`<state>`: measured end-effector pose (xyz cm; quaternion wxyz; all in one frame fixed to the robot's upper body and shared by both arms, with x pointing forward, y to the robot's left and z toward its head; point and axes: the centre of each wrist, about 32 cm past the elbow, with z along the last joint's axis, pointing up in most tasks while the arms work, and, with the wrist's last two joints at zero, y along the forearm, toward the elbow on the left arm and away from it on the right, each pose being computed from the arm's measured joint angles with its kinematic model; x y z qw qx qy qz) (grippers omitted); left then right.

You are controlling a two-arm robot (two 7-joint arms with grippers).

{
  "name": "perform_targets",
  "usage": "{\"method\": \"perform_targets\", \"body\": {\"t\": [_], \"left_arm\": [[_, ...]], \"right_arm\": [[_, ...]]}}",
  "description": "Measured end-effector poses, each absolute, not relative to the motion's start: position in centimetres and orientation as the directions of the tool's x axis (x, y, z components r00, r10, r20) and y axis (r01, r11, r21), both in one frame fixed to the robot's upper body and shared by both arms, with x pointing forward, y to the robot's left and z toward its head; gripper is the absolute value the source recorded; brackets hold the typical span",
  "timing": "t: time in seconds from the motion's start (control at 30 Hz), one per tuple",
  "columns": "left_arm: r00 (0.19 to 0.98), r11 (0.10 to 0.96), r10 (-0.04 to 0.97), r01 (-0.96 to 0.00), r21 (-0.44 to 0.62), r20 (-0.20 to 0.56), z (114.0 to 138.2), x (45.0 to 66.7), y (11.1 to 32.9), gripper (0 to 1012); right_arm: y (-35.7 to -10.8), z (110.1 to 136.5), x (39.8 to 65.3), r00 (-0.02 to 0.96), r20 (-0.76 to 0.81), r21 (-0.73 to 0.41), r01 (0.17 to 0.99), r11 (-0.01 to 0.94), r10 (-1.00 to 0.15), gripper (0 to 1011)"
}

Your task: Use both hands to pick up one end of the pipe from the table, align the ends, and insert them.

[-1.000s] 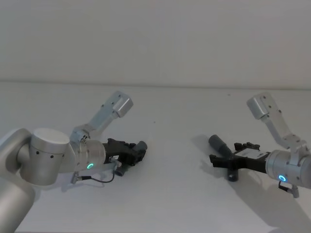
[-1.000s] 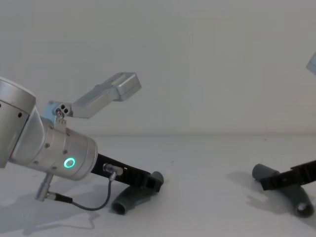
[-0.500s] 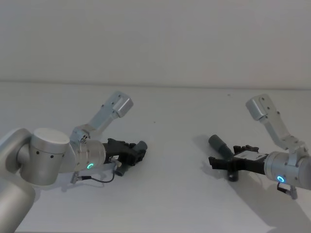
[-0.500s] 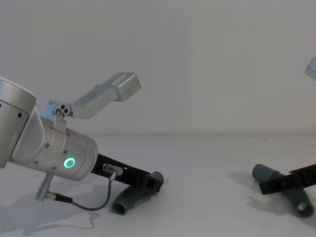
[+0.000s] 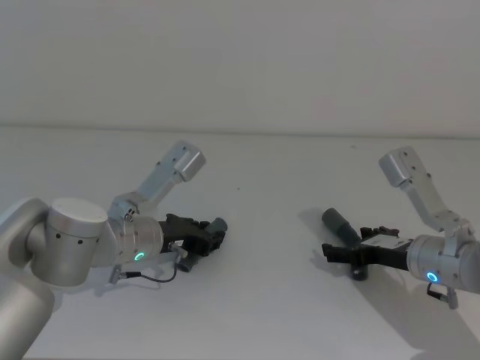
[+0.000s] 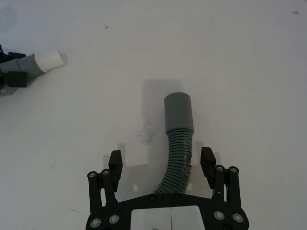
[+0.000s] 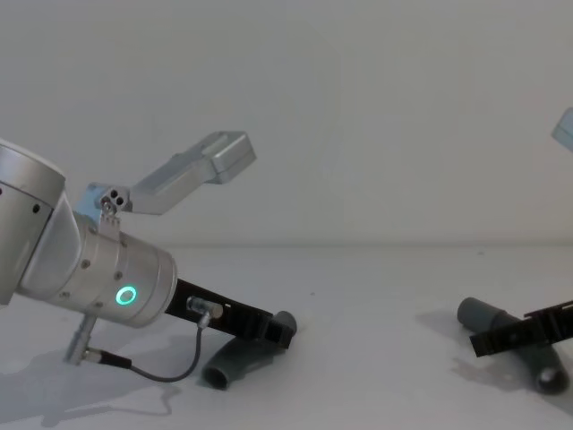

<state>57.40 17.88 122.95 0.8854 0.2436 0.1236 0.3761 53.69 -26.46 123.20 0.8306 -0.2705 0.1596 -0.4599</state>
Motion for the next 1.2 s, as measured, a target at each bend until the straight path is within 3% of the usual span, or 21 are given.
{"method": "perform_targets", "body": {"t": [0.2, 0.37, 1.0, 1.2], "left_arm": [[0.687, 0.599, 0.726, -0.606, 0.524, -0.036, 122.95, 57.4, 17.88, 360], [0.687, 0.599, 0.726, -0.606, 0.524, -0.036, 122.95, 57.4, 17.88, 360], [0.687, 0.599, 0.726, -0.606, 0.524, -0.036, 122.95, 57.4, 17.88, 360], [0.687, 0.599, 0.726, -0.606, 0.524, -0.036, 122.96, 57.4, 17.88, 360]], "right_arm": [[-26.45, 123.19, 53.71, 0.524, -0.019, -0.598, 0.677, 0.43, -0.851, 1001], [-26.44, 123.18, 53.72, 0.524, -0.019, -0.599, 0.676, 0.429, -0.852, 913], [-26.44, 123.15, 53.73, 0.522, -0.021, -0.601, 0.675, 0.428, -0.853, 316], [-26.43, 123.15, 53.73, 0.522, -0.021, -0.601, 0.675, 0.428, -0.853, 274]]}}
